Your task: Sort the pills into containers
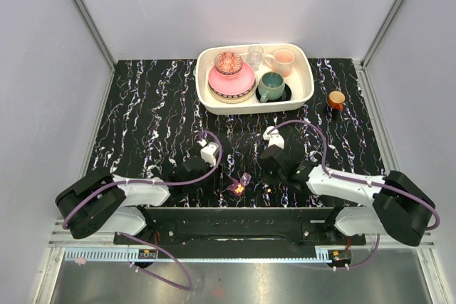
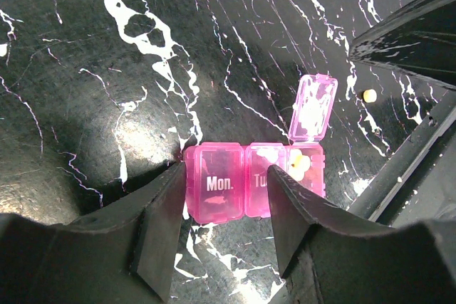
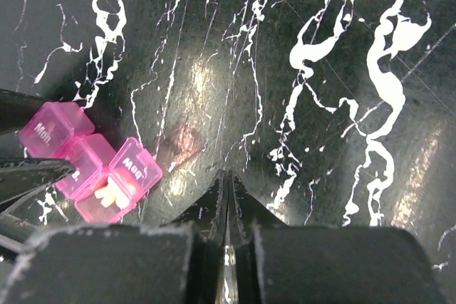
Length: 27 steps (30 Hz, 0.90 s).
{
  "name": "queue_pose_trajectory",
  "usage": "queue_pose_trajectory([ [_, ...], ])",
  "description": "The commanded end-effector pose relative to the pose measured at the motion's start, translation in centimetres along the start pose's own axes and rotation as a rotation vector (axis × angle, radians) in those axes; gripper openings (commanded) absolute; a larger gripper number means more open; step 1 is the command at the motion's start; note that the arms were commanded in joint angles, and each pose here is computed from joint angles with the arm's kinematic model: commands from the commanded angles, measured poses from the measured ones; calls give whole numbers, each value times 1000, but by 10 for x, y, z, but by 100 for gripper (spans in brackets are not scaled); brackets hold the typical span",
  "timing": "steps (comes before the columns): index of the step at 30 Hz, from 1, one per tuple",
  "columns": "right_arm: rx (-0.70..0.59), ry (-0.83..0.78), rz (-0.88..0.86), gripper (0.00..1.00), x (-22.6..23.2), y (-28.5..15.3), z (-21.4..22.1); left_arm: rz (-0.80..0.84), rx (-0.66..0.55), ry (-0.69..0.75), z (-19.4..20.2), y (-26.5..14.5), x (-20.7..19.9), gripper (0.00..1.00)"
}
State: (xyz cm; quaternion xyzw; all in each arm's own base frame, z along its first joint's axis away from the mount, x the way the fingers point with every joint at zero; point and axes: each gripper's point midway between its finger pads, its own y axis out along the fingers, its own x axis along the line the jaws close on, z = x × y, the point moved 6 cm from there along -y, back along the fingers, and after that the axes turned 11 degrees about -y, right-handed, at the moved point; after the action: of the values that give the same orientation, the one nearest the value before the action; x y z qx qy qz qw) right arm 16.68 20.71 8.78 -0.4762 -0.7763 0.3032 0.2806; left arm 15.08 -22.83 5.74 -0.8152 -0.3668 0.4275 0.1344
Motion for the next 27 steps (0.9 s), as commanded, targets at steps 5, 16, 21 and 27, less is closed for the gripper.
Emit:
queue_pose_trajectory([
  [5, -15, -44, -4, 2, 9, 22, -15, -46, 67, 19, 17, -5, 13, 52],
  [16, -18, -92, -140, 1, 27, 31, -20, -54, 71, 19, 19, -5, 14, 52],
  [21, -29, -103, -209, 1, 34, 29, -20, -48, 72, 20, 18, -4, 13, 51],
  [27, -58, -99, -251, 1, 39, 22, -24, -47, 77, 22, 19, -4, 13, 50],
])
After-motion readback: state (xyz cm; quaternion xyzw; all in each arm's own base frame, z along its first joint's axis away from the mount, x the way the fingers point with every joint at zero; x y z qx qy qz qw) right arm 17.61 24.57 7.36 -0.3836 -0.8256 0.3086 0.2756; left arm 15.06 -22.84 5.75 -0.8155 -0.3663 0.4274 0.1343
